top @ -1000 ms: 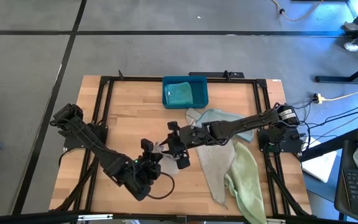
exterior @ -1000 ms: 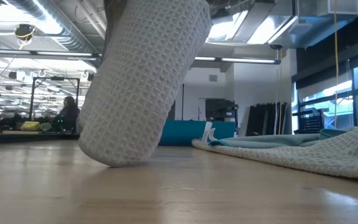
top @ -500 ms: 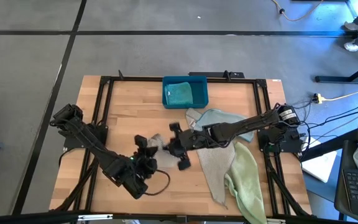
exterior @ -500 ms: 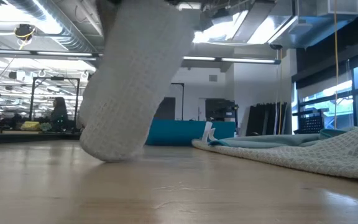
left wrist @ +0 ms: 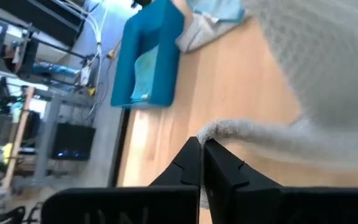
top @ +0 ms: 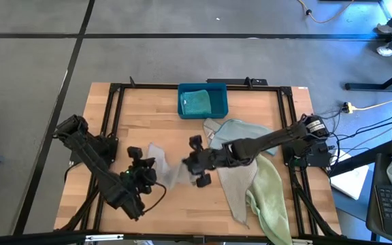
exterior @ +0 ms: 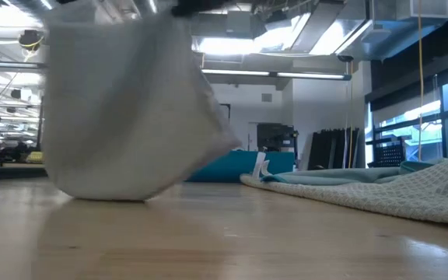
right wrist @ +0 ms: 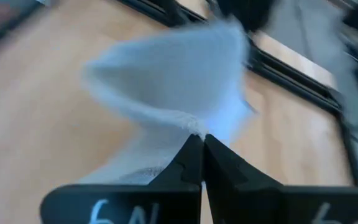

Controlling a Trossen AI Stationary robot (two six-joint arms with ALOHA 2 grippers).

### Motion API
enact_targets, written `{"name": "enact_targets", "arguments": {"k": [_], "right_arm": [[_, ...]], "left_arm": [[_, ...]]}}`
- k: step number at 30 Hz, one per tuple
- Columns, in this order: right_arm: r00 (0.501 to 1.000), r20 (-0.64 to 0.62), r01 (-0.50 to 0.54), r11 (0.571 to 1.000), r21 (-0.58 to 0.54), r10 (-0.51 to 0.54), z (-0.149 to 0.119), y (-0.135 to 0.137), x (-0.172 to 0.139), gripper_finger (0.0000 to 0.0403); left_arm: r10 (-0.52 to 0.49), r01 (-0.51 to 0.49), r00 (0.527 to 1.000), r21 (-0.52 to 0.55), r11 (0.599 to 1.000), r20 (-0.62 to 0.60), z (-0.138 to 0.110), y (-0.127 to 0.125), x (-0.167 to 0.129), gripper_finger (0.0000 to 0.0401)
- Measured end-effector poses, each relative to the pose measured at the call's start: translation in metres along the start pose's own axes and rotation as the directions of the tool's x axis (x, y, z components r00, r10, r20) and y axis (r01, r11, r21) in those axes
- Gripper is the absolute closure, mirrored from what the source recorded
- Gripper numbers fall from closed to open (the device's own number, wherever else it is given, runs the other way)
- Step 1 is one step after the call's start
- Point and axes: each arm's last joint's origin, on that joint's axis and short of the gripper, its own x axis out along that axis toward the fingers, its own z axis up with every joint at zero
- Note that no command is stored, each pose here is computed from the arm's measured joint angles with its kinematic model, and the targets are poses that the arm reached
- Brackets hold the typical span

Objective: Fold microfiber towels
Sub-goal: Fold the left gray towel

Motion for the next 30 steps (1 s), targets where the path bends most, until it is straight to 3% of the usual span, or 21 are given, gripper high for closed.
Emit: {"name": "enact_targets", "arguments": {"k": [4,10,16,22,26,30], "right_arm": [[0.99,-0.096,0.104,0.995,-0.001,-0.104,-0.011,-0.018,0.005,0.0396],[0.972,-0.155,0.179,0.984,-0.002,-0.177,-0.022,-0.044,0.011,0.0396],[0.897,-0.223,0.369,0.924,-0.099,-0.382,-0.027,-0.059,0.01,0.0395],[0.897,-0.222,0.363,0.924,-0.121,-0.382,-0.027,-0.059,0.01,0.0395],[0.917,-0.209,0.333,0.941,-0.068,-0.34,-0.027,-0.058,0.011,0.0395],[0.966,-0.204,0.172,0.984,0.049,-0.159,-0.029,-0.049,0.011,0.0395]], "left_arm": [[0.025,-0.025,1.0,0.04,0.999,0.001,-0.001,0.002,0.007,0.0401],[0.103,-0.1,0.994,0.089,0.991,-0.034,-0.012,0.014,0.03,0.0401],[0.14,-0.14,0.987,0.011,0.99,-0.075,-0.043,0.033,0.046,0.0401],[0.052,-0.05,0.999,-0.173,0.984,0.011,-0.059,0.047,0.022,0.0401],[-0.02,0.043,0.996,-0.255,0.966,0.093,-0.069,0.051,0.003,0.0401],[-0.092,0.135,0.986,-0.347,0.928,0.136,-0.077,0.045,-0.01,0.0401]]}}
